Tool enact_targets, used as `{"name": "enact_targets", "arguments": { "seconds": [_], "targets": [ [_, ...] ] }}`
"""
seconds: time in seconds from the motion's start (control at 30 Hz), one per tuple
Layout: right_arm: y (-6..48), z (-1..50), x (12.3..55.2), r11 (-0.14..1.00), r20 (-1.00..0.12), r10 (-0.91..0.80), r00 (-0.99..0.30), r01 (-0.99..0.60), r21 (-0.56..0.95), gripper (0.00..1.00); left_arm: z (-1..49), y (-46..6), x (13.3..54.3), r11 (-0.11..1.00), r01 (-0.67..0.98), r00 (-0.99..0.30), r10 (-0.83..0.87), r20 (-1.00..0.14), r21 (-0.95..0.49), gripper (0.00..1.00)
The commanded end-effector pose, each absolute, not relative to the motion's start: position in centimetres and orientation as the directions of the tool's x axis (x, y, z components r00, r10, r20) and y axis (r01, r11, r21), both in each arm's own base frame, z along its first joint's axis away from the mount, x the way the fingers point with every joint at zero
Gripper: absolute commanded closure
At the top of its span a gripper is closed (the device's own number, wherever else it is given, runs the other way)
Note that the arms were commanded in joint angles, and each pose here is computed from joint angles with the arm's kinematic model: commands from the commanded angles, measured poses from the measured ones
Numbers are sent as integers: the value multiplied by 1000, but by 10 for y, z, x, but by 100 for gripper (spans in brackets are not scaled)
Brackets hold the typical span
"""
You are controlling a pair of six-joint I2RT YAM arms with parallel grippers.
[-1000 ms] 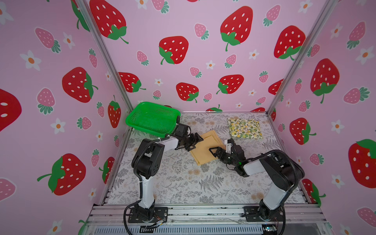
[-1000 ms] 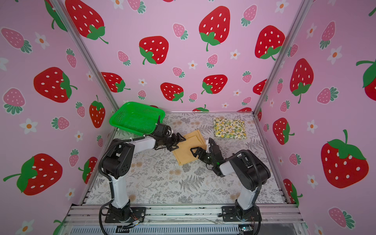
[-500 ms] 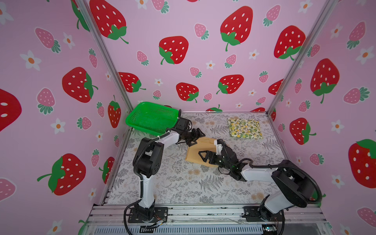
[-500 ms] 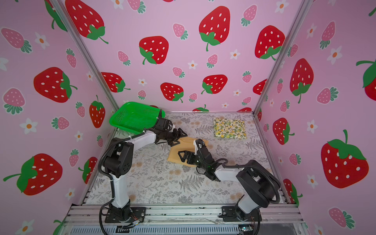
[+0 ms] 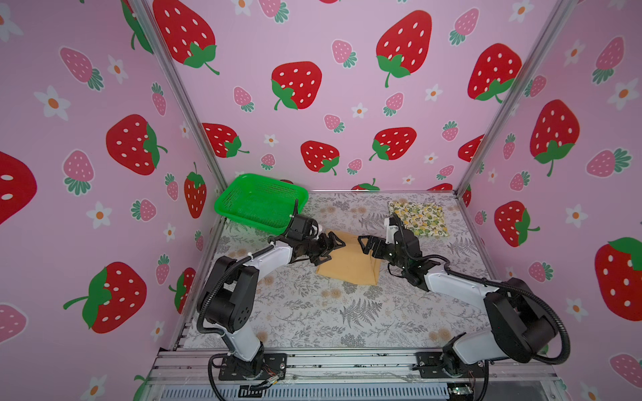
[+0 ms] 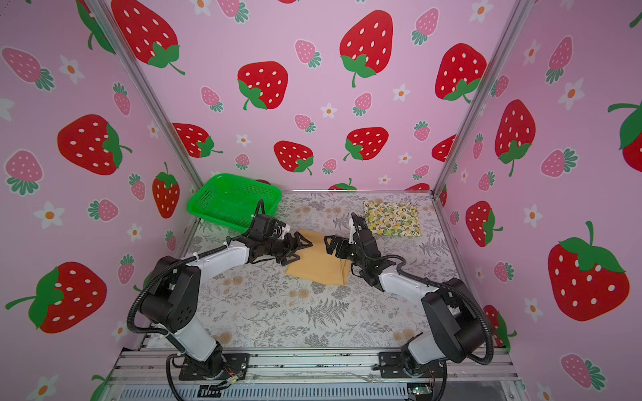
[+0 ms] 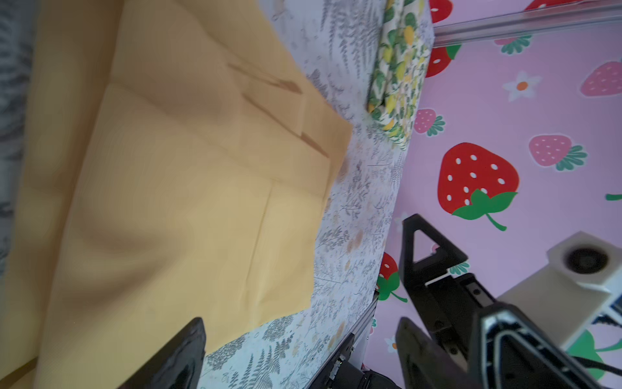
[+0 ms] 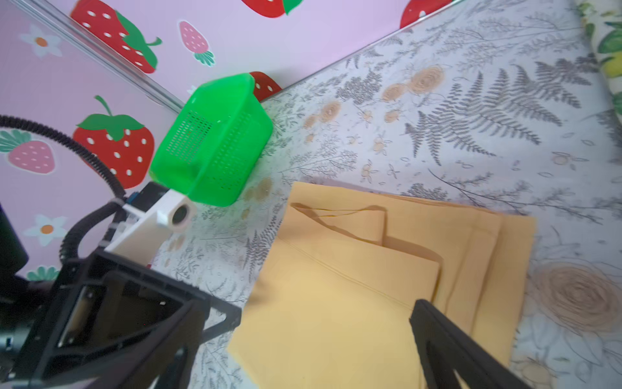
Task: Fold and stack skirts
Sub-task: Rotate the skirt at the center of the table, then smooth out the skirt at the center of the table, then pick up the skirt from the center of the table.
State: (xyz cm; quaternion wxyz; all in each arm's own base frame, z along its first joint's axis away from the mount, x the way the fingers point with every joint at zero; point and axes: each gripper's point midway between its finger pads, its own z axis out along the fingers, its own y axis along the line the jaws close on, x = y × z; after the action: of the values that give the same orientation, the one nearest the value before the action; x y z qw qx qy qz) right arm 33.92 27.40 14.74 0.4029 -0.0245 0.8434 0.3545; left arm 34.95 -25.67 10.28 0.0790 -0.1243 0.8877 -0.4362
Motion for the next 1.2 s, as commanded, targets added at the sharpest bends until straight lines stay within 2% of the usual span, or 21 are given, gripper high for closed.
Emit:
{"name": "enact_targets", "arguments": {
  "seconds": [0.0, 0.33, 0.5, 0.67, 0.97, 1.17],
  "targets": [
    [268, 128, 338, 803, -691, 168, -703, -309, 510, 0, 94, -254, 349, 585, -150, -955, -294, -36, -797, 11],
    [247, 85, 333, 869, -650, 108, -752, -246, 430, 0, 42, -231, 330, 648, -216, -954, -300, 16, -731, 11],
    [245, 68, 334, 891, -627, 69, -776, -235, 389, 0, 35, -231, 325, 648, -218, -957, -289, 29, -730, 11],
    [244, 47, 329, 899, -583, 54, -811, -215, 382, 0, 64, -236, 331, 621, -186, -960, -282, 4, -761, 11],
    [243, 23, 327, 910, -540, 53, -840, -181, 372, 2, 147, -232, 342, 644, -69, -950, -275, -146, -762, 11],
    [262, 7, 320, 904, -508, 24, -861, -197, 378, 7, 157, -232, 344, 641, -60, -946, -281, -161, -765, 11]
  ]
}}
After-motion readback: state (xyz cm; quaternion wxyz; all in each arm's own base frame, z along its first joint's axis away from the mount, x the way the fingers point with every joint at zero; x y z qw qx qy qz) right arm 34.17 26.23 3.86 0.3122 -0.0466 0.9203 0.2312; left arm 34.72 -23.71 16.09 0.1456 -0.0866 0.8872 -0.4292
